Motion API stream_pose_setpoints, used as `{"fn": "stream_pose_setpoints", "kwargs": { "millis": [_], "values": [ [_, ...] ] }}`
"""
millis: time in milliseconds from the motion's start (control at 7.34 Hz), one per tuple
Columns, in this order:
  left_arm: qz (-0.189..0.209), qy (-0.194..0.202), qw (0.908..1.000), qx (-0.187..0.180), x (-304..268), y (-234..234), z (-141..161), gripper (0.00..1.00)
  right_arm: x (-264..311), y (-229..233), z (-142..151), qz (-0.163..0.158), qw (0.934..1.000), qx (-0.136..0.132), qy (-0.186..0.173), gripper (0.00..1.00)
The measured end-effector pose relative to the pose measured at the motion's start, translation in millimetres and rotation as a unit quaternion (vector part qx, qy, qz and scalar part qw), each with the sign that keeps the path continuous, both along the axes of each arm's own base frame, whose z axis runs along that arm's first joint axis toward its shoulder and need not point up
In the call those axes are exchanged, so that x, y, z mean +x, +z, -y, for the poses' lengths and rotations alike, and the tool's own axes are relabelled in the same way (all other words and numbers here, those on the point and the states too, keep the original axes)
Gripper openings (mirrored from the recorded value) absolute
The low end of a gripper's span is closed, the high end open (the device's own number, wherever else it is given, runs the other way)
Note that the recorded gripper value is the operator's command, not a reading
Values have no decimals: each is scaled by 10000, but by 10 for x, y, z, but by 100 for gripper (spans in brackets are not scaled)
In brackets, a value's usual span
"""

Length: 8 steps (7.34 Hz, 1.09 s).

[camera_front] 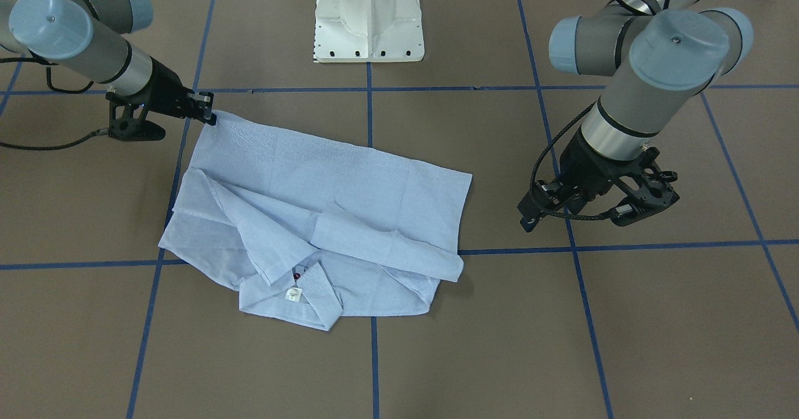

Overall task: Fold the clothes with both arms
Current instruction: 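Drag the folded shirt toward the robot with the right gripper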

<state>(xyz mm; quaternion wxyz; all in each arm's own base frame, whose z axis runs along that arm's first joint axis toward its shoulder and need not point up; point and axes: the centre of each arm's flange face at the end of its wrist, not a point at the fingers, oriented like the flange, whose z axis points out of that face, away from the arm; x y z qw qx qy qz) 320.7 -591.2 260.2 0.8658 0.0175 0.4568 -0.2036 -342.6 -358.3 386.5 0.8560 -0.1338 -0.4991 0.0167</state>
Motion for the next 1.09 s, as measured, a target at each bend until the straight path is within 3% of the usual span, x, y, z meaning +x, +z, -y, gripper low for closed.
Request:
{"fn": "stream_pose_setpoints", "kwargs": {
  "millis": [273,409,681,818,1090],
  "values": [
    [11,8,10000,1,2,25,-35,99,-300,-69,-803,-40,9971,-281,-711,0],
    [5,30,10000,13,27,24,-57,99,-348,-129,-1069,-21,9949,-320,-959,99],
    [-26,207,9998,41,223,0,-187,100,-226,-267,-1189,22,9948,-448,-909,100],
    [-69,376,9992,89,405,-35,-319,99,-149,-371,-1014,107,9969,-443,-646,100],
    [-370,693,9968,130,892,-157,-722,97,127,-773,-406,496,9986,-164,102,100]
  ]
}}
